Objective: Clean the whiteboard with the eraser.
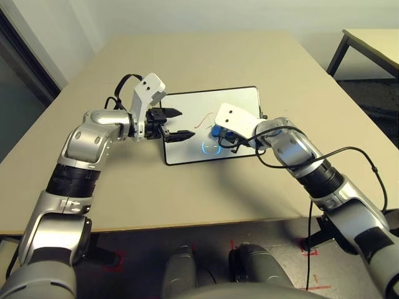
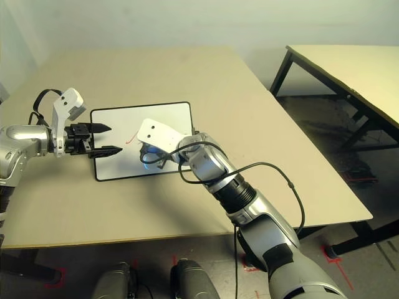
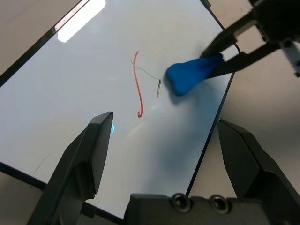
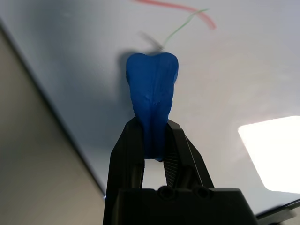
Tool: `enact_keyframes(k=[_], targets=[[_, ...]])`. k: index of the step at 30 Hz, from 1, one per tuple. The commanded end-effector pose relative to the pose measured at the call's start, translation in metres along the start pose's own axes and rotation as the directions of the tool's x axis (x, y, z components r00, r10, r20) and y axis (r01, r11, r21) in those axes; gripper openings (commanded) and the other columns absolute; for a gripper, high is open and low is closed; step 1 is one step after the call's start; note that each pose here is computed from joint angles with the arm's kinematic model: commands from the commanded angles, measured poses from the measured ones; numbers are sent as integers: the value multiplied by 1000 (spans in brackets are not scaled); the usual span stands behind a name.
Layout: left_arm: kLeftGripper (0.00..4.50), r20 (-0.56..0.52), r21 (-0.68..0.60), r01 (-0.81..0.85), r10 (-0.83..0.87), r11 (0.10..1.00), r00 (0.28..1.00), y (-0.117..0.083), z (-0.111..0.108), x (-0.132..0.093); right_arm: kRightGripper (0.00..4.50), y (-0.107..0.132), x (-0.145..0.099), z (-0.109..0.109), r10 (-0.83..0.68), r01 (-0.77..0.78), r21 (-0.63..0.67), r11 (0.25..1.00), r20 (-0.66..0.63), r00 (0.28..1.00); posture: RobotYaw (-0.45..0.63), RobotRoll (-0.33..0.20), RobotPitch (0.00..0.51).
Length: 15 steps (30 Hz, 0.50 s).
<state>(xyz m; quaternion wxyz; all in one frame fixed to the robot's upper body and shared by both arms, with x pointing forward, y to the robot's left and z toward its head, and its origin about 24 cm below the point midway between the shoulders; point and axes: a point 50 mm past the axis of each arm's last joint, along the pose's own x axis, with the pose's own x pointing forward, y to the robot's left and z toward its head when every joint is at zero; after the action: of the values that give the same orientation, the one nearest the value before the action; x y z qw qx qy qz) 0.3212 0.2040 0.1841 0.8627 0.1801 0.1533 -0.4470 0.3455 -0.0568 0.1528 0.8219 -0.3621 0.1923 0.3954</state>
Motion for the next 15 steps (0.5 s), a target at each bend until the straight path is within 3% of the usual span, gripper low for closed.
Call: enact_keyframes(k=[1,6,15], targets=[[4500,-12,3,-4,4,1000,1000,2,-1,-2,565,-23,1,8,-89,89,11,996,21,996,-22,0,8],[4500,-19,2,-9,9,1000,1000,3,-2,-5,565,-30,3,17,-106,106,6,994,50,993,-12,0,8],[4500,-23,6,-34,34,999,999,7,1,-12,565,19,-5,3,66,-65,-62,996,16,998,-14,0,15]])
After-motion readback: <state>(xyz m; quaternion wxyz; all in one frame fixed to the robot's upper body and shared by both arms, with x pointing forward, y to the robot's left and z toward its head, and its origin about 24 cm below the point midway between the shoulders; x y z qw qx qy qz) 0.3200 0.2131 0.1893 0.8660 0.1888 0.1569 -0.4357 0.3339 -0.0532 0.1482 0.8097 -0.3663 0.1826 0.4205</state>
